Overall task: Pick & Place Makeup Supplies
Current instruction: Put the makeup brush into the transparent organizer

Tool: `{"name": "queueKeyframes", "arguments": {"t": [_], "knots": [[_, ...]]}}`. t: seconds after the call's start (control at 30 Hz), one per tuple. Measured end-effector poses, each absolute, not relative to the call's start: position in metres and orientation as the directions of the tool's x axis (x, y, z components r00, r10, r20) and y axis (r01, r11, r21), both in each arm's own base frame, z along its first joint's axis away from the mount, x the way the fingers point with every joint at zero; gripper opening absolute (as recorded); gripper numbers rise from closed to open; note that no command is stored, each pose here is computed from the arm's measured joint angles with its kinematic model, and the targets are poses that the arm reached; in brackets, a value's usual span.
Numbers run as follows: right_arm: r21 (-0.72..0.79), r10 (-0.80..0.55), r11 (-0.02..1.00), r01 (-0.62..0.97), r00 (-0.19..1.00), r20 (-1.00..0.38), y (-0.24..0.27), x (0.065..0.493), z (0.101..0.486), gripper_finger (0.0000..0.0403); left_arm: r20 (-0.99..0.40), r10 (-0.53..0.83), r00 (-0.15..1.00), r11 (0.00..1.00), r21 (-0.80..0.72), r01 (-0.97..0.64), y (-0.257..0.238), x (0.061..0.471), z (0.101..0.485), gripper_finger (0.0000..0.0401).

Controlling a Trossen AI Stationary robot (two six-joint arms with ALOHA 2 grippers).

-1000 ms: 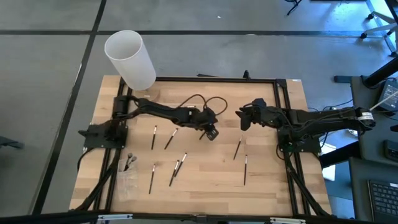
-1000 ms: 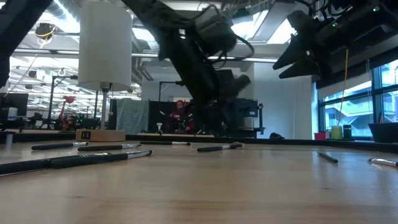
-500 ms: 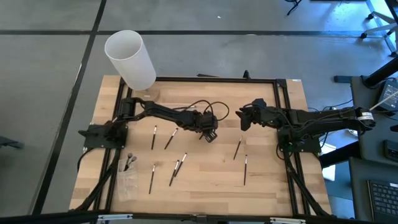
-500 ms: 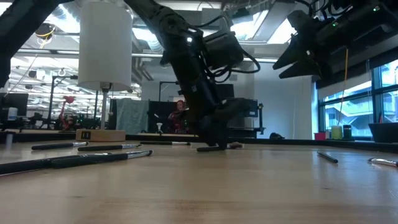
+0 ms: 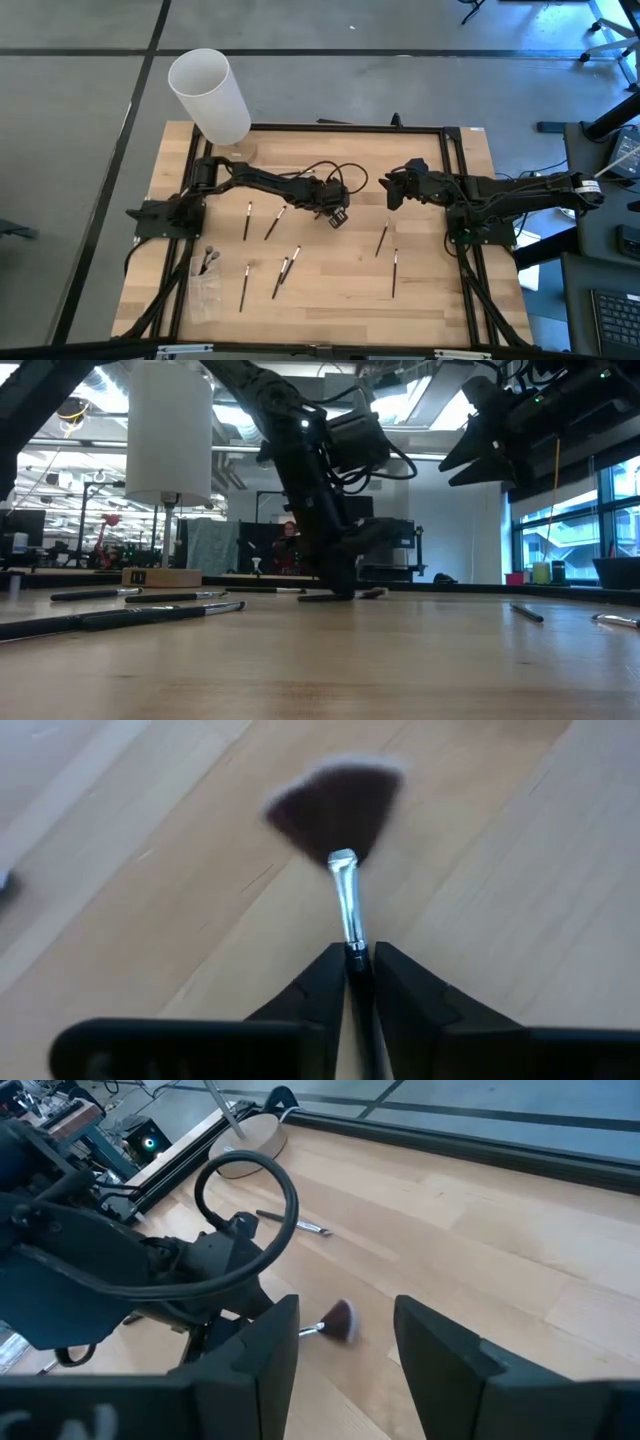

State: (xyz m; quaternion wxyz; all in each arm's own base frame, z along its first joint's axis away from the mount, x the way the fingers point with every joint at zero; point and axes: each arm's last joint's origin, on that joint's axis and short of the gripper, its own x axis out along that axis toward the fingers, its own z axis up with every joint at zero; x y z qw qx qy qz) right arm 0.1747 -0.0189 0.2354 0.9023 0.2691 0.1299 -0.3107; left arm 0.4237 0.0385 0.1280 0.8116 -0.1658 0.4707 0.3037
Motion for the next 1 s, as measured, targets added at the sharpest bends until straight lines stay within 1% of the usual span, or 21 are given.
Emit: {"name": "queueKeyframes", "arguments": {"t": [0.13, 0.23, 0.27, 0.4, 0.5, 0.63, 0.77, 0.87, 0.93, 1.0], "knots": [[0.405, -0.491, 0.662, 0.631, 0.773, -0.401, -0.019, 0.175, 0.235, 0.0165, -0.872, 0.337, 0.355, 0.760, 0.030, -0.649, 0.038, 0.420, 0.133, 0.0033], [0.406, -0.491, 0.662, 0.630, 0.774, -0.399, -0.019, 0.175, 0.236, 0.0165, -0.884, 0.346, 0.313, 0.750, 0.060, -0.658, 0.034, 0.410, 0.146, 0.0028], [0.405, -0.491, 0.662, 0.631, 0.773, -0.401, -0.019, 0.175, 0.235, 0.0165, -0.882, 0.363, 0.301, 0.739, 0.076, -0.670, 0.032, 0.406, 0.154, 0.0028], [0.401, -0.491, 0.661, 0.634, 0.770, -0.408, -0.019, 0.174, 0.235, 0.0165, -0.855, 0.480, 0.197, 0.675, 0.217, -0.705, 0.009, 0.381, 0.184, 0.0033], [0.401, -0.490, 0.662, 0.634, 0.770, -0.408, -0.019, 0.174, 0.235, 0.0165, -0.828, 0.537, 0.159, 0.631, 0.269, -0.728, -0.017, 0.357, 0.211, 0.0038], [0.404, -0.490, 0.659, 0.634, 0.770, -0.408, -0.019, 0.174, 0.235, 0.0165, -0.784, 0.597, 0.170, 0.568, 0.264, -0.780, -0.057, 0.320, 0.247, 0.0037], [0.407, -0.490, 0.658, 0.634, 0.770, -0.408, -0.019, 0.174, 0.235, 0.0165, -0.732, 0.642, 0.229, 0.528, 0.206, -0.824, -0.096, 0.279, 0.275, 0.0032], [0.413, -0.490, 0.653, 0.634, 0.770, -0.408, -0.019, 0.174, 0.235, 0.0165, -0.691, 0.671, 0.267, 0.537, 0.206, -0.818, -0.119, 0.253, 0.285, 0.0033], [0.423, -0.490, 0.646, 0.635, 0.770, -0.408, -0.019, 0.174, 0.235, 0.0165, -0.677, 0.682, 0.276, 0.548, 0.224, -0.806, -0.132, 0.238, 0.287, 0.0034], [0.430, -0.489, 0.642, 0.634, 0.771, -0.408, -0.018, 0.174, 0.235, 0.0165, -0.674, 0.670, 0.310, 0.569, 0.199, -0.798, -0.145, 0.228, 0.285, 0.0034]]}}
